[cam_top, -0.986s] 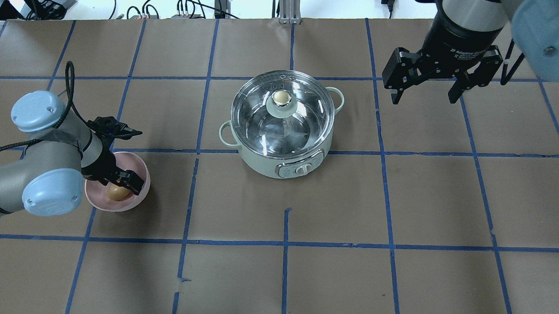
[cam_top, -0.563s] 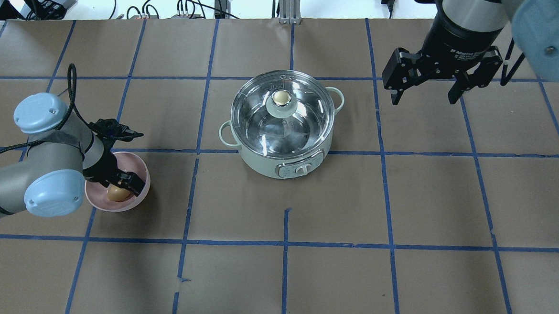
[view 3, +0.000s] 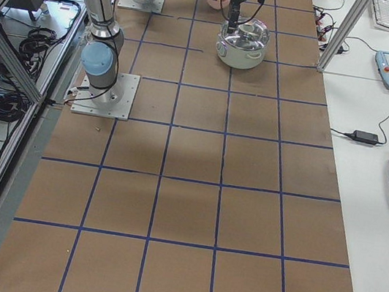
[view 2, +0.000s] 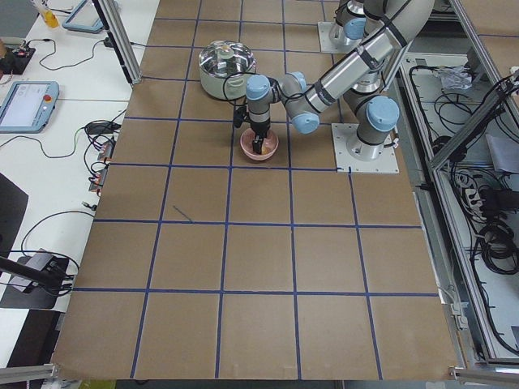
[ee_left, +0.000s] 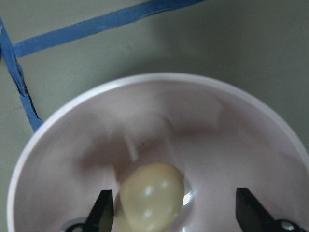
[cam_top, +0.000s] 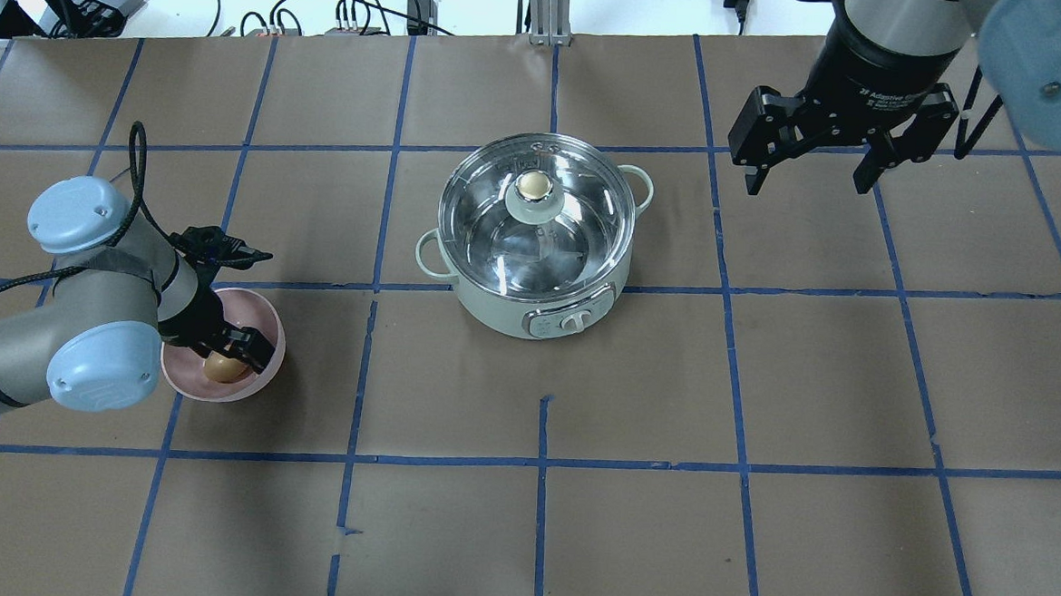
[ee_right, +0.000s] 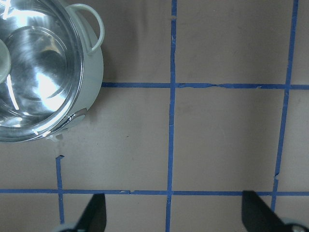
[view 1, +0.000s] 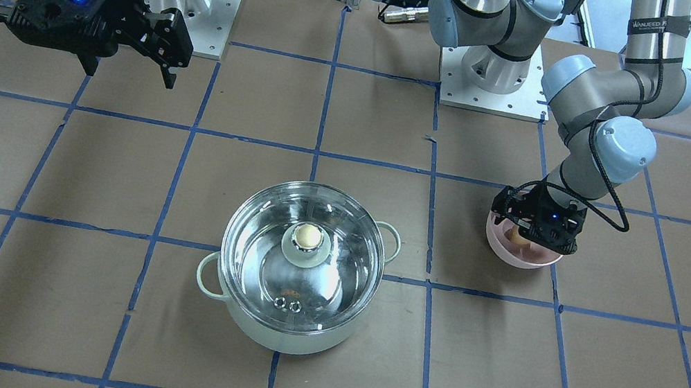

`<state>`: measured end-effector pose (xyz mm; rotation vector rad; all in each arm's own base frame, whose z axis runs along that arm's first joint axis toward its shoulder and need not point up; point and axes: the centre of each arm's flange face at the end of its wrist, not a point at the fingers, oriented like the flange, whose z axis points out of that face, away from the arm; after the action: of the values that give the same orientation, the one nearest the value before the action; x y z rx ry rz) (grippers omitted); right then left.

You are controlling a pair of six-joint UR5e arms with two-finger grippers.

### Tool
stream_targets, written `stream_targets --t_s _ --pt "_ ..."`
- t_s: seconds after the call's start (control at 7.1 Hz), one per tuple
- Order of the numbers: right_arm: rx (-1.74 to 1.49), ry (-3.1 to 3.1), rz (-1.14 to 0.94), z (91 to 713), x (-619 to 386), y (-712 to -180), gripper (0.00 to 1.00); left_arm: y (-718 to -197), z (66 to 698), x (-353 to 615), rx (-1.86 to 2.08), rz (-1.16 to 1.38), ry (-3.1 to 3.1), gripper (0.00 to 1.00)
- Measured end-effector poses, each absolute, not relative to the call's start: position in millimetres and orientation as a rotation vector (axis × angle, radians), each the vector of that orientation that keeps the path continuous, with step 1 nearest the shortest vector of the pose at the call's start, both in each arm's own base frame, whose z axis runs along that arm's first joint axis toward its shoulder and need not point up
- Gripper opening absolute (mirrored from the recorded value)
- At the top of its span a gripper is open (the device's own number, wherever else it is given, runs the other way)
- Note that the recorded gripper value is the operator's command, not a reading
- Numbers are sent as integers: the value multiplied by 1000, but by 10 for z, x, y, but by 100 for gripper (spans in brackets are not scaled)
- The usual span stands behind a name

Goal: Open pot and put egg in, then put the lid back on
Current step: 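Close the left gripper on the tan egg inside the pink bowl, then lift the egg with the left gripper while the right grasps the lid knob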

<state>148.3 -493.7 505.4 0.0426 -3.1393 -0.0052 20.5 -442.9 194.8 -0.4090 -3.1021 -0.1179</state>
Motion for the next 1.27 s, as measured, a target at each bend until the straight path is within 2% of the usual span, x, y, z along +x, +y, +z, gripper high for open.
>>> stream_targets --t_s 0.14,0.42,0.7,1.13,1.27 --pt "48 -3138 0 5098 1488 -4971 100 -4428 1944 205 -406 -121 -3101 55" --pt "43 -3140 -4 5097 1474 -5035 100 -4426 1941 203 -406 -123 -3099 41" --pt "32 -3147 8 5119 1485 -5076 100 -4429 1944 202 -409 -120 -3098 19" --pt "29 -3163 0 4786 1799 -5511 97 -4429 1949 185 -421 -117 -3097 16" --pt "94 -3163 14 4618 2044 -5718 91 -4442 1968 183 -424 -111 -3099 16"
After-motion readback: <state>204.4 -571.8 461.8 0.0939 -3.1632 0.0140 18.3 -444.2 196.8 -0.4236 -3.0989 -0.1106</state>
